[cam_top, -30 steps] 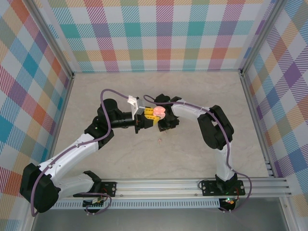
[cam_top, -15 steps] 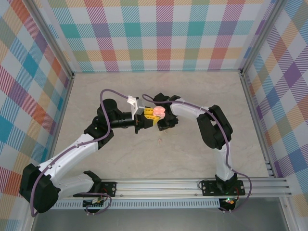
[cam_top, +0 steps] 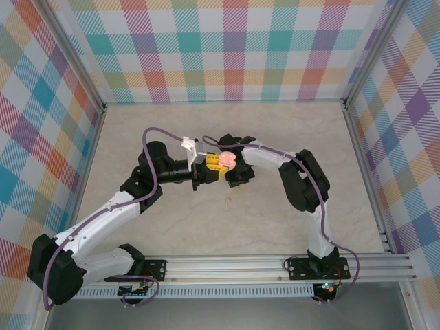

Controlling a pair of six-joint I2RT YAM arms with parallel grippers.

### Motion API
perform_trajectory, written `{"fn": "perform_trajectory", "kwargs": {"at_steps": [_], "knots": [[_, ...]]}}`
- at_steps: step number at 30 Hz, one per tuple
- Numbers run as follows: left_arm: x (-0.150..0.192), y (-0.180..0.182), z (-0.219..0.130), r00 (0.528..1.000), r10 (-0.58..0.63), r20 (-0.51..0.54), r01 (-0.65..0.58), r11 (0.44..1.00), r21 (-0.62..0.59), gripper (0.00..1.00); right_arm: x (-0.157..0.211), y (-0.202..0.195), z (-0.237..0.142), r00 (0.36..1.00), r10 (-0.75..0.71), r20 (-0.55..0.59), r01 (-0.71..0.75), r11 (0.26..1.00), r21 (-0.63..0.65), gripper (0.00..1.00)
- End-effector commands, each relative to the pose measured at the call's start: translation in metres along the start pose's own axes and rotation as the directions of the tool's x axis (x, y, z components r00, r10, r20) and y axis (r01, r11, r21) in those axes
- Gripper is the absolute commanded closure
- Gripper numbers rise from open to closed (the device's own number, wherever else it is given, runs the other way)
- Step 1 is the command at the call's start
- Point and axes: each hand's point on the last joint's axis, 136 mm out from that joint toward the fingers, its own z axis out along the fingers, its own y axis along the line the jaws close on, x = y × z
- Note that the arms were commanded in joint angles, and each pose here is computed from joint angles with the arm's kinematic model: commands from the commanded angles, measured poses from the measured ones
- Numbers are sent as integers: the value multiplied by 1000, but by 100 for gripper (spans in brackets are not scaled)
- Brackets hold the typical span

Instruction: Insert wireless bluetooth earbuds into charging case

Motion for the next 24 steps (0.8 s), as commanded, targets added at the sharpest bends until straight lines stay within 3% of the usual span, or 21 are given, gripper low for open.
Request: {"fn": "perform_trajectory", "kwargs": {"at_steps": [1,10,18,24], "knots": [[-2,-8,-1,1000,9,6,-9,1000,13,92,6,-20,1,995,97,-33,-95,994,56,79],[-2,-7,-1,1000,9,4,-9,1000,12,91,7,-40,-2,975,222,-26,-220,974,51,77],[-3,-7,-1,1000,10,5,-10,1000,14,92,13,-35,0,990,128,-64,-126,991,32,66],[-2,-7,0,1000,7,4,-7,1000,13,92,18,-36,4,993,66,-103,-62,997,43,67]]}}
